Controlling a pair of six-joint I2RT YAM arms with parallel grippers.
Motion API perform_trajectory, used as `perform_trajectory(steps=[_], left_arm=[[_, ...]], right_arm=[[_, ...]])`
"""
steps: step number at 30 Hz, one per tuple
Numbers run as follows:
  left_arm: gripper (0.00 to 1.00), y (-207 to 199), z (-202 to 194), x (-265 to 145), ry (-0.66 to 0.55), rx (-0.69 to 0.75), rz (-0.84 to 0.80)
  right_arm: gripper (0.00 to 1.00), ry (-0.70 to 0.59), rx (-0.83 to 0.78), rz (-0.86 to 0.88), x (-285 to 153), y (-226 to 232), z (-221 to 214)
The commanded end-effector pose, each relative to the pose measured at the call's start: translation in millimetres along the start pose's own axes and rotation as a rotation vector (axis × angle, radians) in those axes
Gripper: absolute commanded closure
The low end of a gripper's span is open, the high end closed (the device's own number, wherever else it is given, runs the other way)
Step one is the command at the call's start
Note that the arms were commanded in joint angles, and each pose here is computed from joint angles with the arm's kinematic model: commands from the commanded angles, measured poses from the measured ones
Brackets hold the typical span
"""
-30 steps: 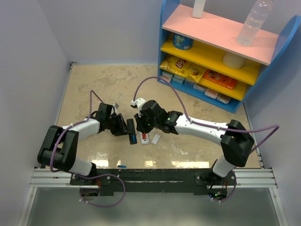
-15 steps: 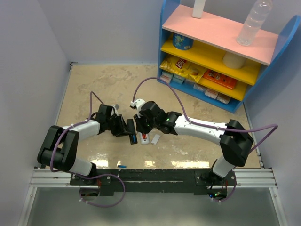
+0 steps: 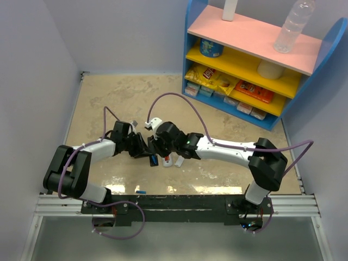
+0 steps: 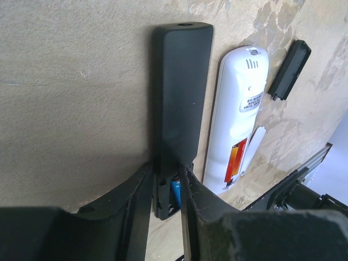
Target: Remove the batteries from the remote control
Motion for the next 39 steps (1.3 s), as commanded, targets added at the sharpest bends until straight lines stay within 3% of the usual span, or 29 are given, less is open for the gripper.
perform_trajectory(steps=[1, 7, 13, 39], left_arm=[[0.69, 21.0, -15.2, 3.9, 0.035, -0.021, 0.1], [0.7, 24.8, -16.6, 5.5, 0.041, -0.023, 0.116], [0.7, 24.5, -16.5, 5.8, 0.04, -0.02, 0.111], [0.7, 22.9, -17.1, 4.4, 0.044, -0.019, 0.102]], right_arm=[[1.0, 0.081, -0.006, -0.035, 14.8, 0.7, -24.4], [1.0, -0.054, 0.129, 0.07, -0.8, -12.3, -22.5], [1.0, -0.105, 0.21, 0.235, -1.9, -25.4, -28.1], [1.0, -0.256, 0.293, 0.266, -2.5, -32.9, -9.9]])
Point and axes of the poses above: each gripper's point midway between its finger pads, its own x axis out along the fingers, its own y axis along the line the jaws close on, z = x × y, the point moved 7 cm from there along -x, back along the fingers, and after that the axes turned 4 degrees about -x, right-handed, at the moved point
